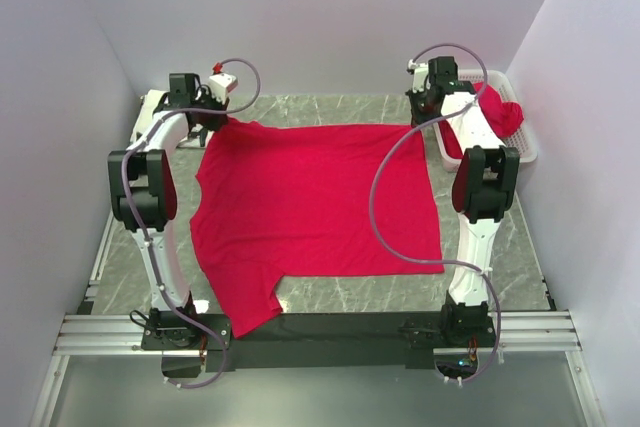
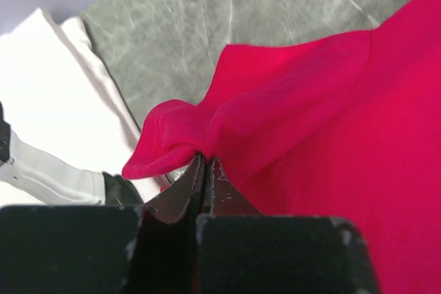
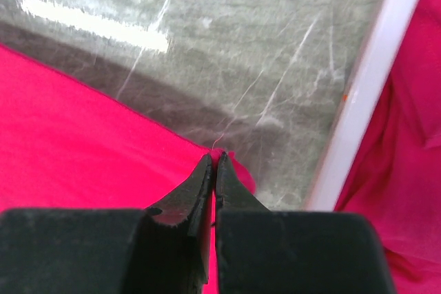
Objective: Fold and stack the t-shirts
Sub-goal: Fold the tshirt
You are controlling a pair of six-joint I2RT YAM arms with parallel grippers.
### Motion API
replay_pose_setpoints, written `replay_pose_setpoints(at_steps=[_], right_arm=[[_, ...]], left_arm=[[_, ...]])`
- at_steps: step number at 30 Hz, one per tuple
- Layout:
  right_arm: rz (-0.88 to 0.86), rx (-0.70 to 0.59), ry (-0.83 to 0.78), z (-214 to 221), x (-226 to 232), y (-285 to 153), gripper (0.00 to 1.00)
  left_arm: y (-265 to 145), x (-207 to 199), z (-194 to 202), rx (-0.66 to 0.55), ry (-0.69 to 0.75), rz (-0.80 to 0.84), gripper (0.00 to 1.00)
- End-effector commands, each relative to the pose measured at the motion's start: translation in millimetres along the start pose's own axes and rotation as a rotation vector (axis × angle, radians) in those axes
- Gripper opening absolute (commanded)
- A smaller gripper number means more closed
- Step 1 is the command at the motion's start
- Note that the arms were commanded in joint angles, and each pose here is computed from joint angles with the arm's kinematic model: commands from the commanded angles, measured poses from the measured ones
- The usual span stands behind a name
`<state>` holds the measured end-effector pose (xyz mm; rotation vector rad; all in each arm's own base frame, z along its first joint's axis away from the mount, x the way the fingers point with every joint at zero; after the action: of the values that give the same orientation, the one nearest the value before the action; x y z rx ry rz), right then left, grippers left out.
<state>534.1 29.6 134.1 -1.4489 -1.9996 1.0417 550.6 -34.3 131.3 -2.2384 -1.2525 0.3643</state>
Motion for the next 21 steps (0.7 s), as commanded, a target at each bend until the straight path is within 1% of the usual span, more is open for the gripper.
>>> replay_pose_setpoints(at_steps=[1, 3, 4, 9, 16, 21], right_arm=[[0.001, -0.041, -0.046, -8, -3, -23, 0.00], [-0.003, -0.038, -0.066, -5, -2, -27, 0.00], [-0.001, -0.036, -0.072, -3, -2, -29, 0.00], [-0.001, -0.040, -0.124, 6, 1, -38, 0.00], [-0.028, -0.037, -0.204, 18, 6, -47, 0.00], [-0.068, 0.006, -0.266, 45, 14, -42, 0.00]], left_arm=[[-34, -1, -40, -0.111, 0.081, -0.030, 0.01], [-44, -4, -44, -0.125, 0.103, -0.032, 0.01], [-46, -6, -38, -0.117, 0.097, -0.034, 0.01], [-72, -19, -37, -0.123, 0.119, -0.017, 0.01], [-94, -43, 2, -0.045, 0.100, 0.011, 0.01], [-104, -59, 38, 0.021, 0.085, 0.031, 0.01]])
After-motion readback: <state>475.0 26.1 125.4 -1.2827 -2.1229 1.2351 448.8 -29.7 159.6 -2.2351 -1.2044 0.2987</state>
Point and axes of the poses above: each gripper's point midway between its finger pads, its own y axis out along the fingers, its own x axis along the line the jaws close on, z = x × y, the point moved 2 cm from there along -y, back along the fingers, and after that the axes turned 5 degrees about -y, right-handed, at the moved point
